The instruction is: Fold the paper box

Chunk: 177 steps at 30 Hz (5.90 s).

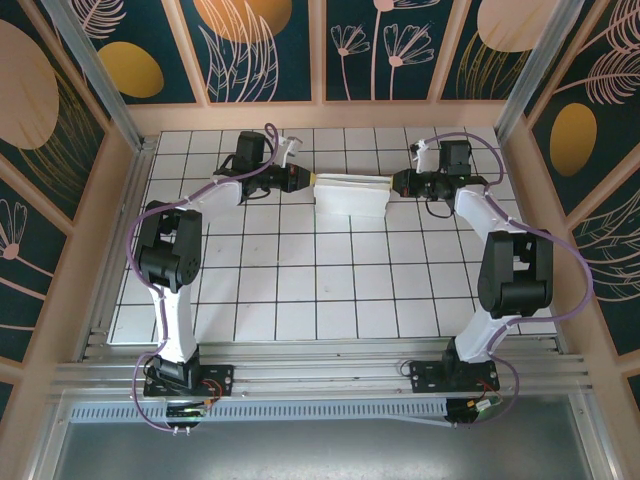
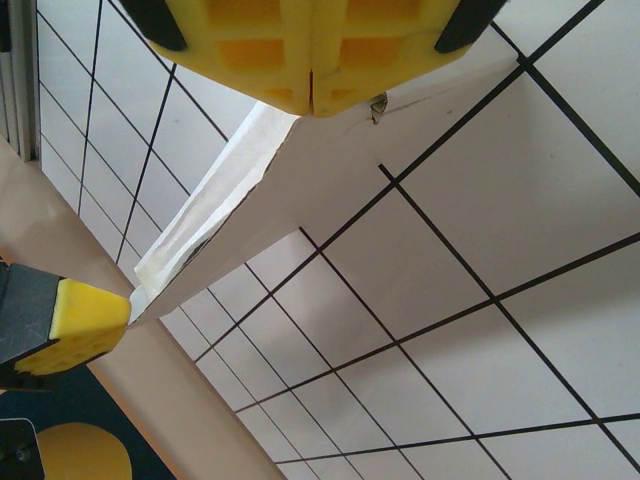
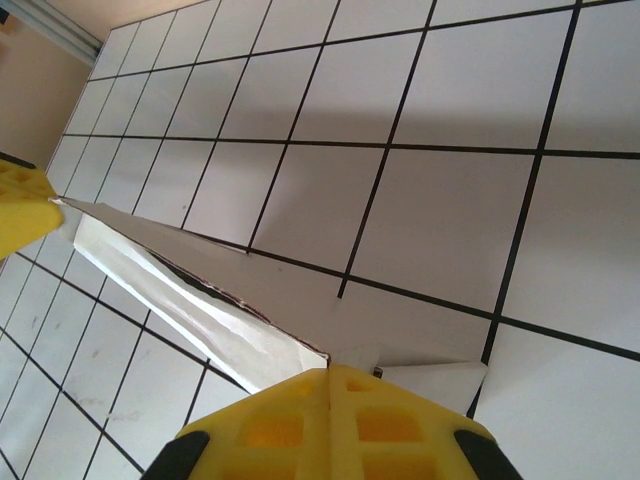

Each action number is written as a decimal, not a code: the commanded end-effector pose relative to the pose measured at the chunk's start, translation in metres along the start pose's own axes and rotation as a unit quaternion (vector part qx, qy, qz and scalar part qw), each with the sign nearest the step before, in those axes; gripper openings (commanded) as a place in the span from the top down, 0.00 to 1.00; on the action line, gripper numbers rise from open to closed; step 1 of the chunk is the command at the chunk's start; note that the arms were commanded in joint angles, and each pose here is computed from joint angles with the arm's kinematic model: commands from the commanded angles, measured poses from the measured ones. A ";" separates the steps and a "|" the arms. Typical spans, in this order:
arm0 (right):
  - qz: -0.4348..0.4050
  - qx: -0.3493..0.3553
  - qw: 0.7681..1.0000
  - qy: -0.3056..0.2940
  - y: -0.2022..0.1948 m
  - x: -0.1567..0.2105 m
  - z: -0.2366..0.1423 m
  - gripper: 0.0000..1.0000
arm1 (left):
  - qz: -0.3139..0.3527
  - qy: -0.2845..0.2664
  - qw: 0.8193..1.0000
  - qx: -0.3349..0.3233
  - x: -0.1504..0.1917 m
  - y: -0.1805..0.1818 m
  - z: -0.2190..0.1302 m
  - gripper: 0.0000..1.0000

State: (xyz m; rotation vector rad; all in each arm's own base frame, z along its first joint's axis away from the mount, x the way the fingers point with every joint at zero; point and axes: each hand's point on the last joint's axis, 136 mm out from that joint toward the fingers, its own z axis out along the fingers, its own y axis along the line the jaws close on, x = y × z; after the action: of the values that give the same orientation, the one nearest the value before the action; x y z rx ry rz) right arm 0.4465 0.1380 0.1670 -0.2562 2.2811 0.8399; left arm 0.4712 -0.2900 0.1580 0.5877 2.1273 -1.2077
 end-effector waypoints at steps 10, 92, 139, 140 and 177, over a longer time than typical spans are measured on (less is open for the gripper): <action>0.019 0.017 0.999 0.023 -0.003 0.028 0.009 1.00 | -0.055 0.055 0.997 -0.013 0.041 0.014 0.012 1.00; 0.339 -0.010 0.940 0.030 -0.008 0.022 0.020 0.95 | 0.001 0.104 0.990 -0.093 0.077 0.026 0.020 1.00; 0.387 -0.042 0.921 0.016 -0.003 0.046 -0.022 0.64 | -0.060 0.069 0.995 -0.044 0.058 0.006 0.029 1.00; 0.393 -0.047 0.918 0.010 -0.002 0.046 -0.022 0.64 | -0.060 0.068 0.995 -0.044 0.057 0.006 0.029 1.00; 0.411 -0.012 0.912 -0.005 -0.031 0.075 0.036 0.75 | -0.111 -0.020 0.993 -0.026 0.028 -0.027 0.021 0.70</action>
State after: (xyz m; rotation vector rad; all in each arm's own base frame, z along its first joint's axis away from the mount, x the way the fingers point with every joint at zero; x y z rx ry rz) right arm 0.4607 0.1276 0.1465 0.6670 2.0870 1.3583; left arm 0.4653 -0.3078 0.1597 0.2791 2.1284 -1.2696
